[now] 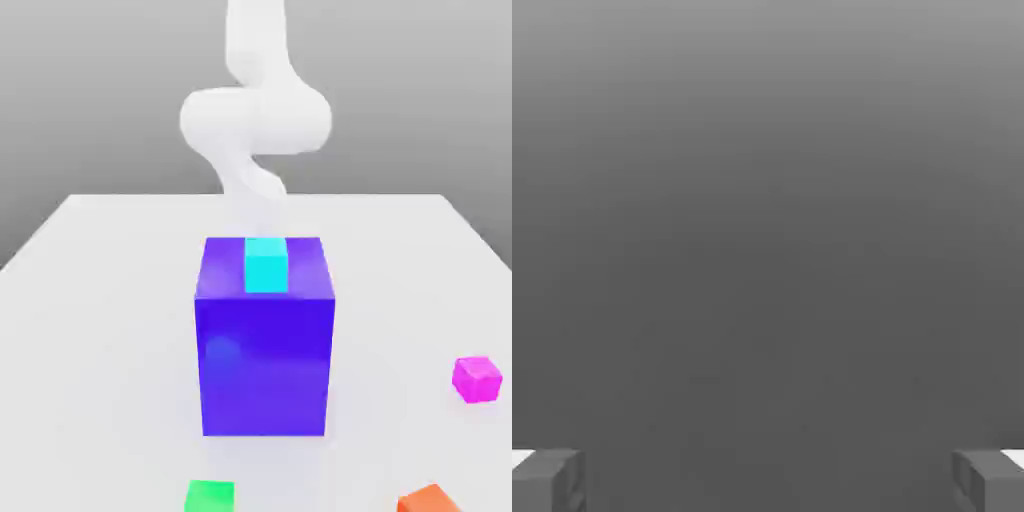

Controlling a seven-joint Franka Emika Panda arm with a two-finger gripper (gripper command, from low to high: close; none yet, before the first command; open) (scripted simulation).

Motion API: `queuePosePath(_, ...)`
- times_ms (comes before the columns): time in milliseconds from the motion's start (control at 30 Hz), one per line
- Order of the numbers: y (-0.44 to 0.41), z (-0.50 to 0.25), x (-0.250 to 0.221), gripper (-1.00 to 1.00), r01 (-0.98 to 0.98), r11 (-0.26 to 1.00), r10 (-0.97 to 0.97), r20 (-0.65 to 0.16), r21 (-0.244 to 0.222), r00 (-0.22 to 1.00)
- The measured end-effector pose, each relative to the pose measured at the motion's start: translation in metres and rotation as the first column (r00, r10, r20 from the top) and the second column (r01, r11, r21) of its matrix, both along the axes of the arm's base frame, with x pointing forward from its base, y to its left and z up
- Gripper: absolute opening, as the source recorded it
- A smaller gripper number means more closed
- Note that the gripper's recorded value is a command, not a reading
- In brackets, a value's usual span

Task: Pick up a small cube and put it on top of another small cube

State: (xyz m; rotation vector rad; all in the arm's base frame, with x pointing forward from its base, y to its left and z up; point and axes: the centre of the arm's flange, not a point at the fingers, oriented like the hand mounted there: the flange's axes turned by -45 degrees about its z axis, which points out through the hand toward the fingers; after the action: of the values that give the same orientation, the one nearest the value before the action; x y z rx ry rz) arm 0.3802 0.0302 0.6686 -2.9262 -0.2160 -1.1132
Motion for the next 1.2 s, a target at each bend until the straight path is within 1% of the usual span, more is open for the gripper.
queuePosePath(100,0.044,-0.057,0.032,0.0,-0.181,0.981,0.175,-0.091,-0.069,0.98)
queuePosePath(200,0.09,-0.115,0.049,0.0,-0.358,0.926,0.334,-0.181,-0.119,0.925)
queuePosePath(300,0.136,-0.175,0.054,0.0,-0.527,0.836,0.477,-0.273,-0.153,0.836)
queuePosePath(400,0.181,-0.236,0.046,0.0,-0.681,0.713,0.597,-0.363,-0.169,0.715)
queuePosePath(467,0.209,-0.277,0.034,0.0,-0.771,0.614,0.662,-0.421,-0.169,0.62)
queuePosePath(567,0.247,-0.338,0.006,0.0,-0.884,0.441,0.735,-0.503,-0.156,0.455)
queuePosePath(667,0.284,-0.397,-0.036,0.0,-0.965,0.232,0.775,-0.576,-0.125,0.261)
queuePosePath(767,0.295,-0.453,-0.072,0.0,-0.995,0.058,0.763,-0.639,-0.077,0.094)
queuePosePath(833,0.298,-0.482,-0.084,0.0,-0.998,0.001,0.754,-0.656,-0.059,0.039)
queuePosePath(967,0.298,-0.53,-0.088,0.0,-0.998,-0.017,0.75,-0.661,-0.052,0.022)
queuePosePath(1000,0.298,-0.538,-0.089,-1.0,-0.998,-0.018,0.75,-0.661,-0.052,0.021)
queuePosePath(1200,0.298,-0.542,-0.089,-1.0,-0.999,-0.018,0.749,-0.662,-0.051,0.02)
